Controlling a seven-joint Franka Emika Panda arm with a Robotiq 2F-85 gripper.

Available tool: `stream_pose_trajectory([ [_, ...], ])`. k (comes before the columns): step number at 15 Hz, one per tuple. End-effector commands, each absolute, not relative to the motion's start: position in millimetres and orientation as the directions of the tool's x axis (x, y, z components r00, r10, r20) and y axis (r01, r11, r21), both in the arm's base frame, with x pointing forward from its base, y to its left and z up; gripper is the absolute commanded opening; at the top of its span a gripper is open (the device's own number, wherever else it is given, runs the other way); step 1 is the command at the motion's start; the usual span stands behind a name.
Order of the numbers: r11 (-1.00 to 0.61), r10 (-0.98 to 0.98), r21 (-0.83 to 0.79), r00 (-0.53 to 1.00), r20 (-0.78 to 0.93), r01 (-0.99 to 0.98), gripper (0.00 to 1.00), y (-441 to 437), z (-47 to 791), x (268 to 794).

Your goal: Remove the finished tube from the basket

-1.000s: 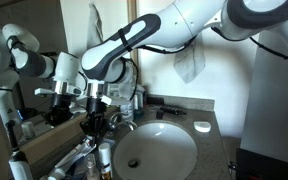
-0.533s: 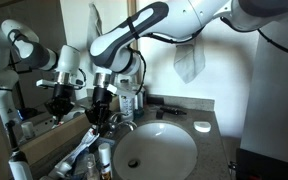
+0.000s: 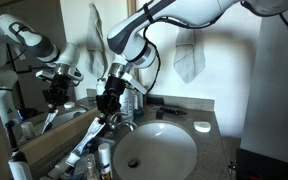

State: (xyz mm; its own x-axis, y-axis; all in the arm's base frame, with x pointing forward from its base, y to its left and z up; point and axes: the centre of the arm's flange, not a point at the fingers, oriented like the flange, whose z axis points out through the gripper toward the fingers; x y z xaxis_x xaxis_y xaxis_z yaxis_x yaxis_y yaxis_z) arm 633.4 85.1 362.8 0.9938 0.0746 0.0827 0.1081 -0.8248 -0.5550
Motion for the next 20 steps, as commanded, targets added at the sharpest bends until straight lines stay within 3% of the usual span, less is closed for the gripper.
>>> stream_pose_trajectory([
  [1, -0.772, 0.023, -0.626, 0.989, 0.148, 0.112, 0.0, 66.7, 376.7, 593.8],
  [10, -0.537, -0.063, -0.821, 0.961, 0.271, 0.196, 0.0, 34.8, 394.7, 548.8],
  [20, -0.309, 0.308, -0.941, 0.951, 0.037, 0.137, 0.0, 7.5, 356.6, 479.5],
])
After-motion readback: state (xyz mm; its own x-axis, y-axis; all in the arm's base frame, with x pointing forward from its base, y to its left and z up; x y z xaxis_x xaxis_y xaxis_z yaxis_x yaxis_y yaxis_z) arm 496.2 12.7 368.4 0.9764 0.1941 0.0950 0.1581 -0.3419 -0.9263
